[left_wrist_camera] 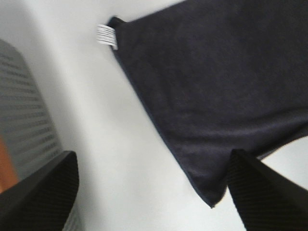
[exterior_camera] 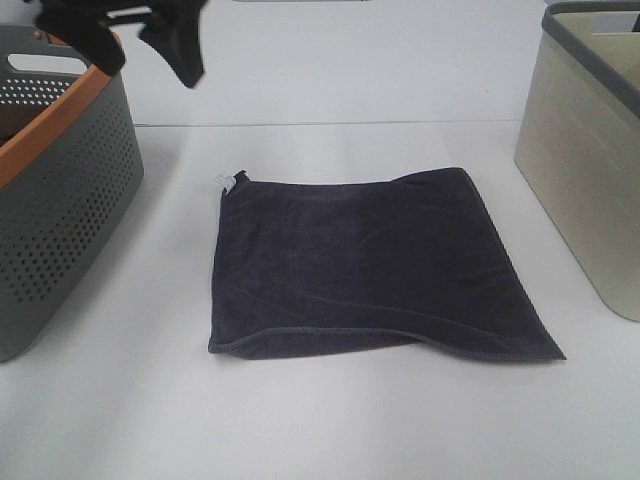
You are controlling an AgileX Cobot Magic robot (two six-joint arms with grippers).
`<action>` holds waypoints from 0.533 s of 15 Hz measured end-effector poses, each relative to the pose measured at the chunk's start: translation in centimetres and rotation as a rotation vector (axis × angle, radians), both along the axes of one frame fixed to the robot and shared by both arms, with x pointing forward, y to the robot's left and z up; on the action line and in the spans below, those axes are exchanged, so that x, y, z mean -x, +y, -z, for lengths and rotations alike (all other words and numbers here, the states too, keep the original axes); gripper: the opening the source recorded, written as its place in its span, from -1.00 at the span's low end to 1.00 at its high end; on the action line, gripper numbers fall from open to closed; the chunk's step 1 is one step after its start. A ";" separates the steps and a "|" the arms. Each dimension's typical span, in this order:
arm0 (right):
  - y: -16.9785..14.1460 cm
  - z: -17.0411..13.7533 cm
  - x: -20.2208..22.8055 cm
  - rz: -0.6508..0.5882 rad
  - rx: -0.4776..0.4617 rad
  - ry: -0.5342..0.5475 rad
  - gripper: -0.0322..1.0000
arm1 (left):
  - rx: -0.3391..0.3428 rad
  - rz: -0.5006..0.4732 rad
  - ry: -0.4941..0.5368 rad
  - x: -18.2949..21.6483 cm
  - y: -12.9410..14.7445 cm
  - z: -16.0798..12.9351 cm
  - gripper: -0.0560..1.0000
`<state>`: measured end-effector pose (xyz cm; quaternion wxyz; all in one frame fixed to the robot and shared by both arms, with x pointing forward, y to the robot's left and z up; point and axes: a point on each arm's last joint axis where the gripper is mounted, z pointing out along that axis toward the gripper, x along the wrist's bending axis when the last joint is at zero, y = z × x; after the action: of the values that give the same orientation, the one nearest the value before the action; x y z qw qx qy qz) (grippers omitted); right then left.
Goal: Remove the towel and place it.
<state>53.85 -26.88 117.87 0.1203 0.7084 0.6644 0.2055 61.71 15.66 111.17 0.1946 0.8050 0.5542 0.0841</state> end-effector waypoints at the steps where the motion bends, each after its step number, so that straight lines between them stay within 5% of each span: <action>1: -1.7 -0.5 0.3 0.056 0.004 -0.016 0.70 | 0.009 -0.058 -0.033 -0.1 2.4 -1.4 0.61; 4: -4.1 -2.0 4.2 0.138 0.095 -0.076 0.70 | -0.020 -0.233 -0.097 2.8 9.8 -4.4 0.61; 8: -3.9 -0.2 10.3 0.137 0.096 -0.053 0.70 | -0.033 -0.358 -0.115 7.9 14.3 -5.6 0.61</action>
<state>43.53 -30.78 118.07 0.1854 0.7398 0.6202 0.1836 53.80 29.96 116.80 0.1947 0.6903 0.6753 0.1721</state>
